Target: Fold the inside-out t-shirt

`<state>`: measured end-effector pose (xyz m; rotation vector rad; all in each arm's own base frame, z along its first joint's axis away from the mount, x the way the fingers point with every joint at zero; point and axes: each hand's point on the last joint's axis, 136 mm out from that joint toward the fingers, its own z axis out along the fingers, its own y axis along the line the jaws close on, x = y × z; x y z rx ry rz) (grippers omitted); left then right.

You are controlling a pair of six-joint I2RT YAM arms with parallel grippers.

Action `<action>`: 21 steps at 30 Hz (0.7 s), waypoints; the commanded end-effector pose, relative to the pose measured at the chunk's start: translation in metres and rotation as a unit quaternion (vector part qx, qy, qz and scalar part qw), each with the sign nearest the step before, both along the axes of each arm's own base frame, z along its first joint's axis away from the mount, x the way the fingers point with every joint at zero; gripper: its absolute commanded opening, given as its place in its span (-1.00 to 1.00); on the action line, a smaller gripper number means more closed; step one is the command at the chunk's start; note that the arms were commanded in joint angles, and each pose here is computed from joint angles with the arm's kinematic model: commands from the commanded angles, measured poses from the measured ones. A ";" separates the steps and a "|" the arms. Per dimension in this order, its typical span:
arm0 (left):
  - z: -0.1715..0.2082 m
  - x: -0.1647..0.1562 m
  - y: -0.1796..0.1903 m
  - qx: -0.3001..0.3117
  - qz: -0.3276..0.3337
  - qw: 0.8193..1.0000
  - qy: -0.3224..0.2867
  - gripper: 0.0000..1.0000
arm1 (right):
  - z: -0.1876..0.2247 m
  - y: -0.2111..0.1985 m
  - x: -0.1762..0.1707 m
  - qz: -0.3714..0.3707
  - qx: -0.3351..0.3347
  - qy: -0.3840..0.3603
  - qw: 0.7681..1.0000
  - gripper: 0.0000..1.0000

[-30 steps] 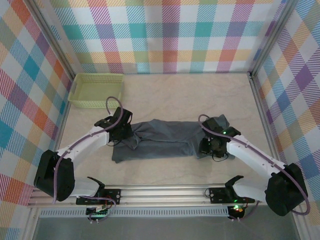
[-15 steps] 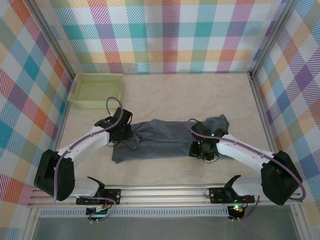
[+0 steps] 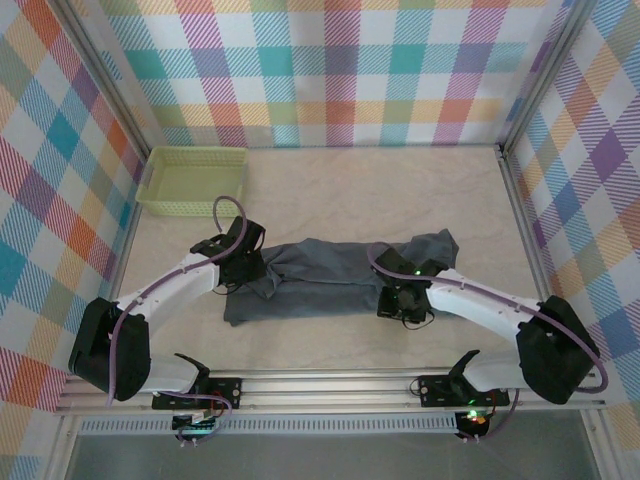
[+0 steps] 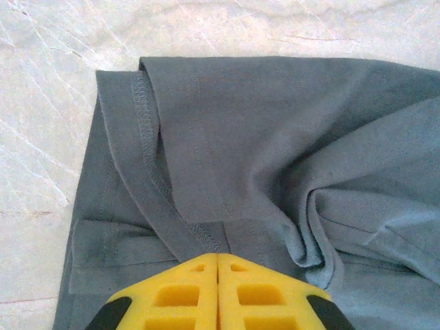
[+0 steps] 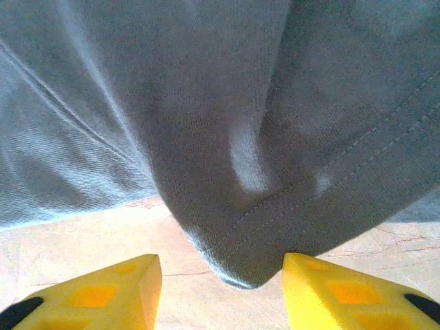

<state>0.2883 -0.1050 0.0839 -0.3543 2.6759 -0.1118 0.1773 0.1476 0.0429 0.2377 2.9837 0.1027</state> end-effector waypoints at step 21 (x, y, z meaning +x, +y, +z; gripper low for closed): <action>-0.039 -0.013 -0.016 -0.080 0.026 0.996 0.041 -0.51 | 0.018 -0.022 0.019 0.009 -0.091 -0.043 0.995 -1.00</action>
